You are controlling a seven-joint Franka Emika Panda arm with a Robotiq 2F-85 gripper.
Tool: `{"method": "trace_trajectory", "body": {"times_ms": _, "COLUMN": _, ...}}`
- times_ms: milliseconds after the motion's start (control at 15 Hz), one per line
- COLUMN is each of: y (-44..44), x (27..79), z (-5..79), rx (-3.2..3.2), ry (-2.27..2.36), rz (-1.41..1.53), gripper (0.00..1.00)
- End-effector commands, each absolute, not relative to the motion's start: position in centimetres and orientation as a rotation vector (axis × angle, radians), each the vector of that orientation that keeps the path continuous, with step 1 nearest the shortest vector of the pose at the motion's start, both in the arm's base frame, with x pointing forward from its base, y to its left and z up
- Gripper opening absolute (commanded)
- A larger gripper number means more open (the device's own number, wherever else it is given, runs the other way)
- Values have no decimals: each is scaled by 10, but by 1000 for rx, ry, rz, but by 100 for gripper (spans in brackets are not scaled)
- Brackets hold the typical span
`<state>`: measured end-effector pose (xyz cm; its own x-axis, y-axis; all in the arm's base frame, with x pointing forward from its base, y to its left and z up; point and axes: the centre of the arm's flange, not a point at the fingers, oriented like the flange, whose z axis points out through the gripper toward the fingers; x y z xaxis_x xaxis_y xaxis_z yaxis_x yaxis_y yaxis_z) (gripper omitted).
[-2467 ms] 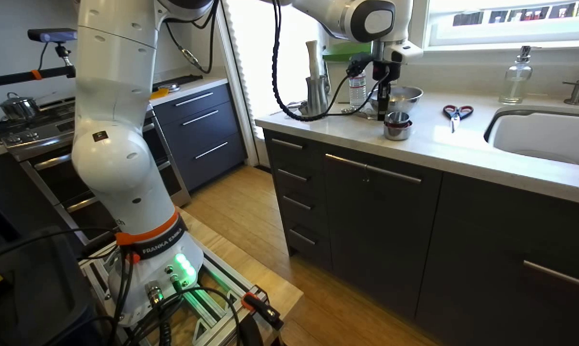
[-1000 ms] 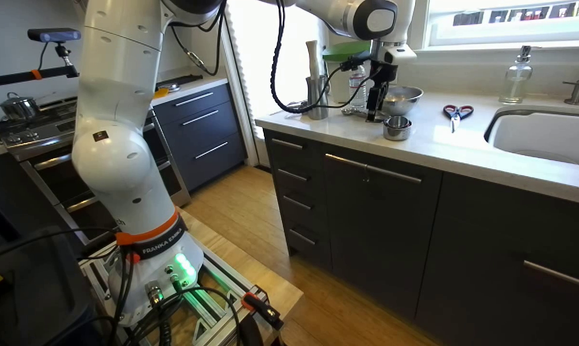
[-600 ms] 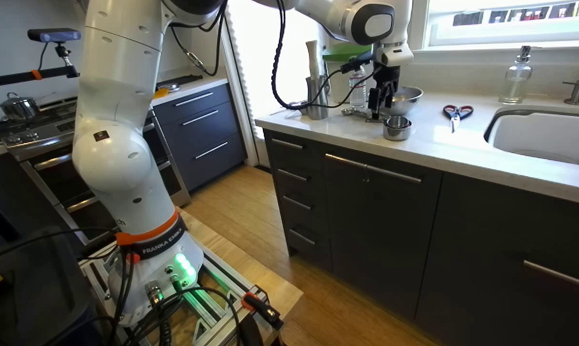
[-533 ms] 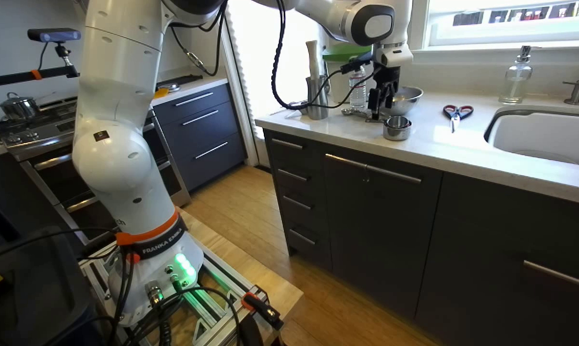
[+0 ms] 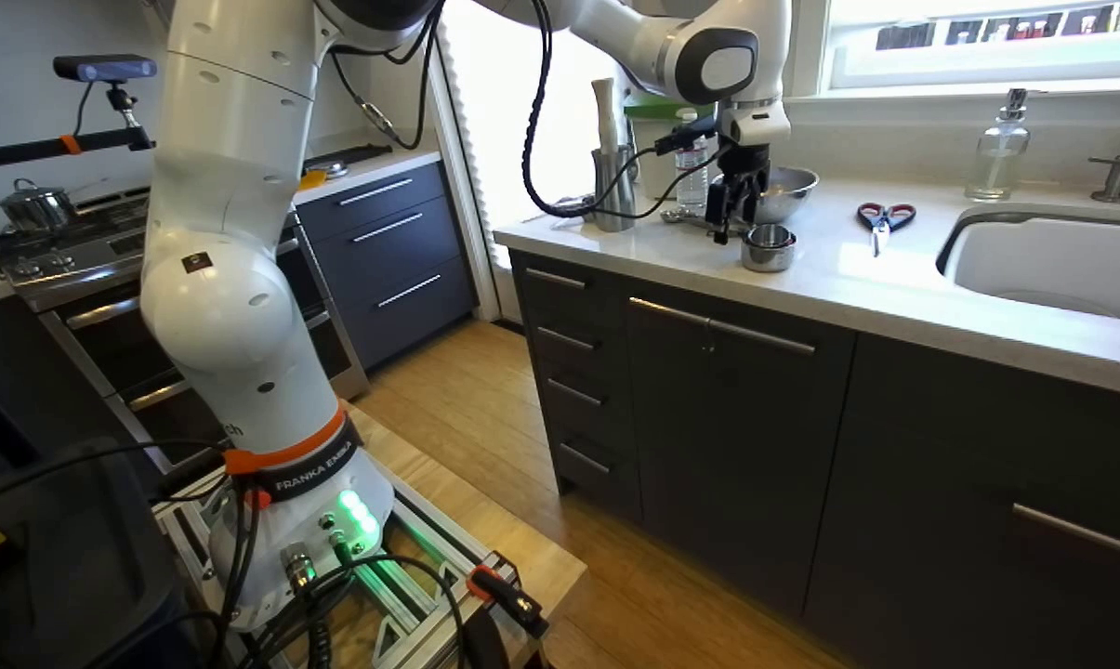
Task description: Pick up the silver measuring spoon to the right of the silver cup and put it in the far right silver measuring cup on the kitchen counter
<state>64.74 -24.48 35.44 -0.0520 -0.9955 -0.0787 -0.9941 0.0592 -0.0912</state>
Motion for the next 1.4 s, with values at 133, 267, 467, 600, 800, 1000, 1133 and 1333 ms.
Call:
{"method": "trace_trajectory", "body": {"times_ms": 133, "y": -245, "x": 642, "z": 348, "rx": -1985, "ry": 2259, "rz": -94, "gripper": 100}}
{"method": "trace_trajectory", "body": {"times_ms": 267, "y": -246, "x": 644, "z": 345, "rx": -1965, "ry": 2267, "rz": -93, "gripper": 100}}
{"method": "trace_trajectory", "body": {"times_ms": 467, "y": -245, "x": 645, "z": 345, "rx": -1933, "ry": 2283, "rz": -118, "gripper": 100}}
{"method": "trace_trajectory", "body": {"times_ms": 600, "y": -245, "x": 647, "z": 346, "rx": -1913, "ry": 2292, "rz": -141, "gripper": 100}}
{"method": "trace_trajectory", "body": {"times_ms": 800, "y": -244, "x": 650, "z": 346, "rx": -1894, "ry": 2306, "rz": -141, "gripper": 100}}
{"method": "trace_trajectory", "body": {"times_ms": 1000, "y": -241, "x": 653, "z": 345, "rx": -1894, "ry": 2305, "rz": -117, "gripper": 100}}
{"method": "trace_trajectory", "body": {"times_ms": 1133, "y": -238, "x": 655, "z": 344, "rx": -1901, "ry": 2298, "rz": -109, "gripper": 98}}
{"method": "trace_trajectory", "body": {"times_ms": 1333, "y": -236, "x": 656, "z": 342, "rx": -1907, "ry": 2294, "rz": -99, "gripper": 76}}
